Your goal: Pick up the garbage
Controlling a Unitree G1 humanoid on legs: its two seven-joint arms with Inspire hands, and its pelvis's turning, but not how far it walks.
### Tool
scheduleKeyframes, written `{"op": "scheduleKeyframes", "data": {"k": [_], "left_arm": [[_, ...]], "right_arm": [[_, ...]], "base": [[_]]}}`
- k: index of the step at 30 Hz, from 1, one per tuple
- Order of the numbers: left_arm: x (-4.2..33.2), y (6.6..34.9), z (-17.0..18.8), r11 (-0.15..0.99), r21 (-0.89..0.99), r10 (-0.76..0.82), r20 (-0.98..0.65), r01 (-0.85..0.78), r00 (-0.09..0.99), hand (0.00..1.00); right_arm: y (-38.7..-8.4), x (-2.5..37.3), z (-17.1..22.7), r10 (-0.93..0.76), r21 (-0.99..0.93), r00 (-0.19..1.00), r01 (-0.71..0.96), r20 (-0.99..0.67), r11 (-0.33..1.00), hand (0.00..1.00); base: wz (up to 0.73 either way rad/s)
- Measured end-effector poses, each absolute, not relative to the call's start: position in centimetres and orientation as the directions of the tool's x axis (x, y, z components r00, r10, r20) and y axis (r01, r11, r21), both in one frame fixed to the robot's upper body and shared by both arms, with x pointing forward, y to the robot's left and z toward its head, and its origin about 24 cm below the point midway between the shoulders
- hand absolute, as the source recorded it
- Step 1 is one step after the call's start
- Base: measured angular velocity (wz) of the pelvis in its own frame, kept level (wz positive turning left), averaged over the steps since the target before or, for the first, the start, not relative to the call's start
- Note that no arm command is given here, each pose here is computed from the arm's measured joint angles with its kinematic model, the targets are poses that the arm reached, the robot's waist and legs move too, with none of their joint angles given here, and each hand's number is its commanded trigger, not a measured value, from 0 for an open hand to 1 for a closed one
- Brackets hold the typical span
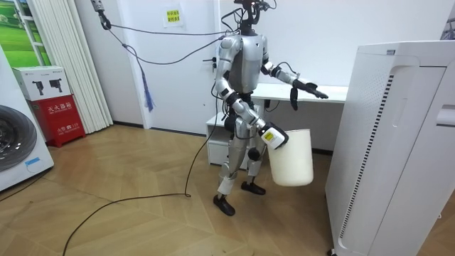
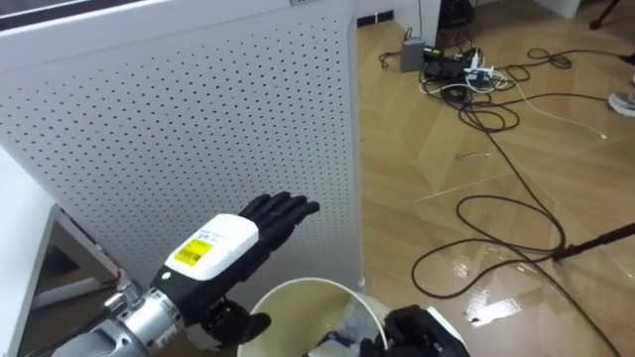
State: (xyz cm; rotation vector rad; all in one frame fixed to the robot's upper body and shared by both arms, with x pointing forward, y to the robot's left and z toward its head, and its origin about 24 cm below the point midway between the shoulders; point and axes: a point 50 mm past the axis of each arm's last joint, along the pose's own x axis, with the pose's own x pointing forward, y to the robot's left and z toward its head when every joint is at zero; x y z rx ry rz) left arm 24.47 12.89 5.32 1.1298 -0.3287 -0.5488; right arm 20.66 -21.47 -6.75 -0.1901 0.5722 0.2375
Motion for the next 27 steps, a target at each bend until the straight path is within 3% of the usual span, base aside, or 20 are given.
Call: {"op": "scheduleKeyframes", "data": {"k": [10, 18, 27], "left_arm": [[21.8, 17.0, -3.3, 0.391, 0.789, -0.361, -0.343, 0.474, 0.867, 0.00], [20.3, 18.2, -7.2, 0.482, 0.697, -0.245, -0.475, 0.531, 0.845, 0.00], [14.3, 21.7, -12.7, 0.769, 0.440, -0.014, -0.713, 0.463, 0.701, 0.00]], "right_arm": [[-25.6, 14.7, -11.3, -0.041, -0.157, 0.663, -0.116, -0.747, 0.981, 1.00], [-26.9, 11.9, -12.7, -0.111, -0.175, 0.571, -0.058, -0.813, 0.983, 1.00], [-26.3, 9.2, -14.5, -0.138, -0.135, 0.474, 0.040, -0.870, 0.990, 1.00]], "base": [[0.00], [-0.01], [-0.03]]}}
